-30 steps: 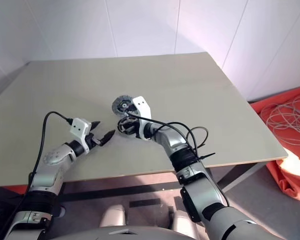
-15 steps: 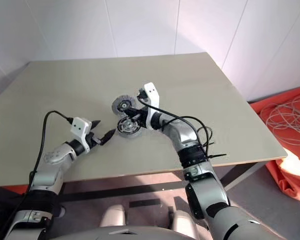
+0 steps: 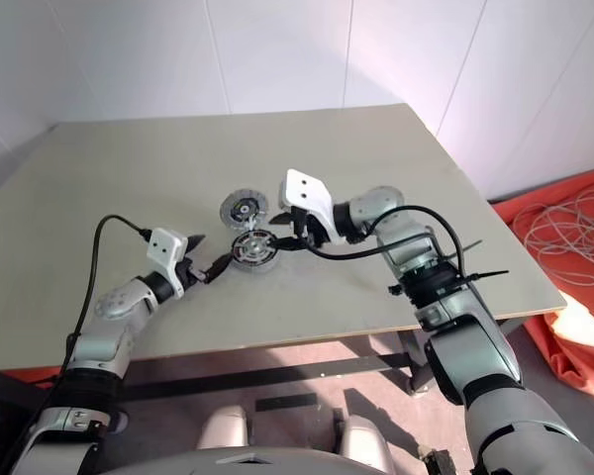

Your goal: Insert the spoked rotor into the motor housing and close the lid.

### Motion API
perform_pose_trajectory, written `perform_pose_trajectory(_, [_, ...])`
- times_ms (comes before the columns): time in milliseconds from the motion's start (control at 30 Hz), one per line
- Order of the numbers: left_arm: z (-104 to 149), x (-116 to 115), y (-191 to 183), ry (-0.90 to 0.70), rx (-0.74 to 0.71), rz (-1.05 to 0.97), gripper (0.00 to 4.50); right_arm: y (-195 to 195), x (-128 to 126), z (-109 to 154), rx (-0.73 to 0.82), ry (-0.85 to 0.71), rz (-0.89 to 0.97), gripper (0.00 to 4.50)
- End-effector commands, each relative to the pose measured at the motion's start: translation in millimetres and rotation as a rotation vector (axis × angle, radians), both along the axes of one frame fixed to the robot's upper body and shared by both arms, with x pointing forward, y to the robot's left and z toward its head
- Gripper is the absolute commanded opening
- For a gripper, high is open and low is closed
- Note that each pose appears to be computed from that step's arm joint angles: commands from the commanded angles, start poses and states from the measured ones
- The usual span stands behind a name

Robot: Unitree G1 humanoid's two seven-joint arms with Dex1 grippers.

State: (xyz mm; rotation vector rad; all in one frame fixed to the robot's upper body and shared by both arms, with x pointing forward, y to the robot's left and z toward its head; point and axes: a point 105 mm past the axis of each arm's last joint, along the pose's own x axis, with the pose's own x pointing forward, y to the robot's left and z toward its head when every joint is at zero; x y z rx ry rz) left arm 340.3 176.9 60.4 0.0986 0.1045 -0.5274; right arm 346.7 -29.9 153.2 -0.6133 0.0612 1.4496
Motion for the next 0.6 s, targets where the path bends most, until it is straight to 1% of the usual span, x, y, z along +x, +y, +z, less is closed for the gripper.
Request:
perform_pose_trajectory(33, [15.1,3.4,-4.9,-0.057,0.005,-0.024,4.5,9.2,3.6,17.1,-0.042,-0.119,0.081,2.95])
perform_pose_trajectory(100, [14.9,2.6,-5.4,-0.056,0.003,-0.027,4.5,14.3,4.1,14.8,-0.07,-0.13,0.117,3.61])
perform_pose_trajectory(167, [14.9,1.8,-5.1,-0.056,0.002,-0.027,4.5,19.7,4.6,8.6,-0.099,-0.133,0.144,3.61])
perform_pose_trajectory(267, [15.2,0.7,-3.0,-0.056,0.002,-0.023,4.5,26.4,0.5,-9.9,-0.151,-0.11,0.193,3.61])
perform_pose_trajectory(400, [15.2,-2.2,-0.2,-0.038,-0.009,-0.024,4.5,33.5,-4.7,-31.1,-0.175,-0.07,0.22,3.61])
perform_pose_trajectory(600, [19.1,-4.3,14.9,-0.02,-0.012,-0.009,4.5,40.5,-0.7,-44.0,-0.16,-0.05,0.185,3.61])
